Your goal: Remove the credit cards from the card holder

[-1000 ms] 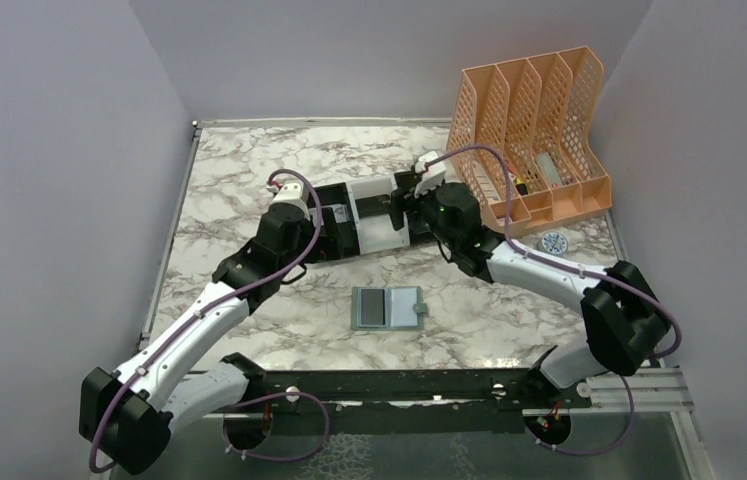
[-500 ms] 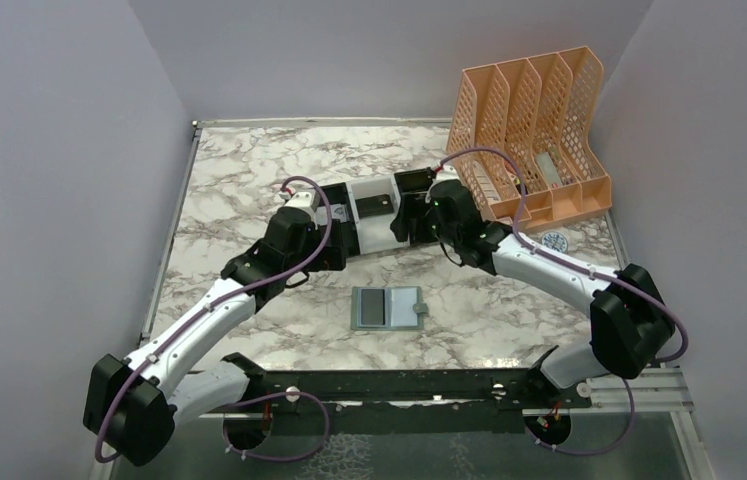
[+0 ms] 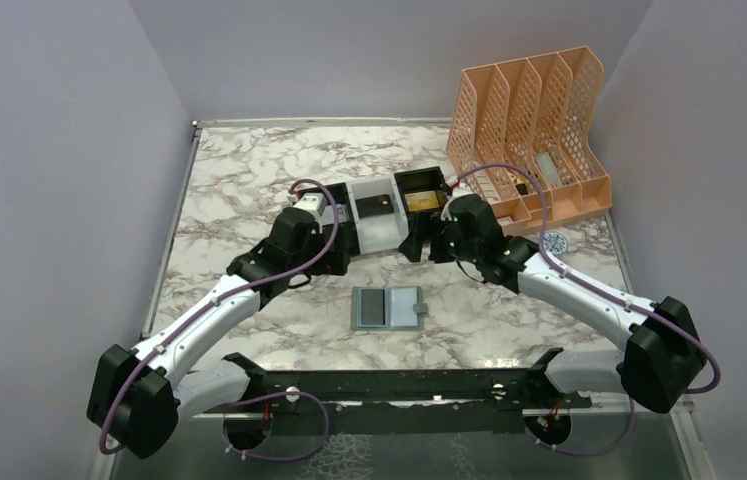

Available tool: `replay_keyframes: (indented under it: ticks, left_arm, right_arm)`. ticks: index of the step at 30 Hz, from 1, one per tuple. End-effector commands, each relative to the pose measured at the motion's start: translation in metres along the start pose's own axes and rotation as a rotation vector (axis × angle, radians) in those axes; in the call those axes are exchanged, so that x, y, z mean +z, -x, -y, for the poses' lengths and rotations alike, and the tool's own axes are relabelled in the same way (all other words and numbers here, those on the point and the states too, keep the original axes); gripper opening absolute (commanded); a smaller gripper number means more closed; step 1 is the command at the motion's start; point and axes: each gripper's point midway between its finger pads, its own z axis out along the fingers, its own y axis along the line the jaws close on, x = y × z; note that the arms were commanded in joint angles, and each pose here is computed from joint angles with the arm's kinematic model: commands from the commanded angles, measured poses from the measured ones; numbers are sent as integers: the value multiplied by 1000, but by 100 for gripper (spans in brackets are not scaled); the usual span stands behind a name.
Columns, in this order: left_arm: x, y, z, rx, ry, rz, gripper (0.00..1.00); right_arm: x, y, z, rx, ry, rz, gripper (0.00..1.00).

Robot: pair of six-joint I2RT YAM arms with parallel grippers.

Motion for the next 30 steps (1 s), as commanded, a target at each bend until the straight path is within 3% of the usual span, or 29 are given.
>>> replay_keyframes:
  ticks: [1,8,17,24,30]
  left_arm:
    - [5,-12,0,28,-30,-23,95]
    - [14,-10,5,82,-78,7,89]
    - [0,-5,44,98,-270,-38,86]
    - [-5,-29,41,73,-285,-115,81]
    - [-11,-37,60,93,-404,-169,79]
  right_arm:
    - [-9,-17,-15,40,101,-59,82]
    - [-16,-48,-46,164,267,-228,68]
    - [-17,-55,-49,204,338,-193,61]
    - [-7,-83,-57,328,390,-302,51]
    - [-2,-98,-50,306,352,-338,49]
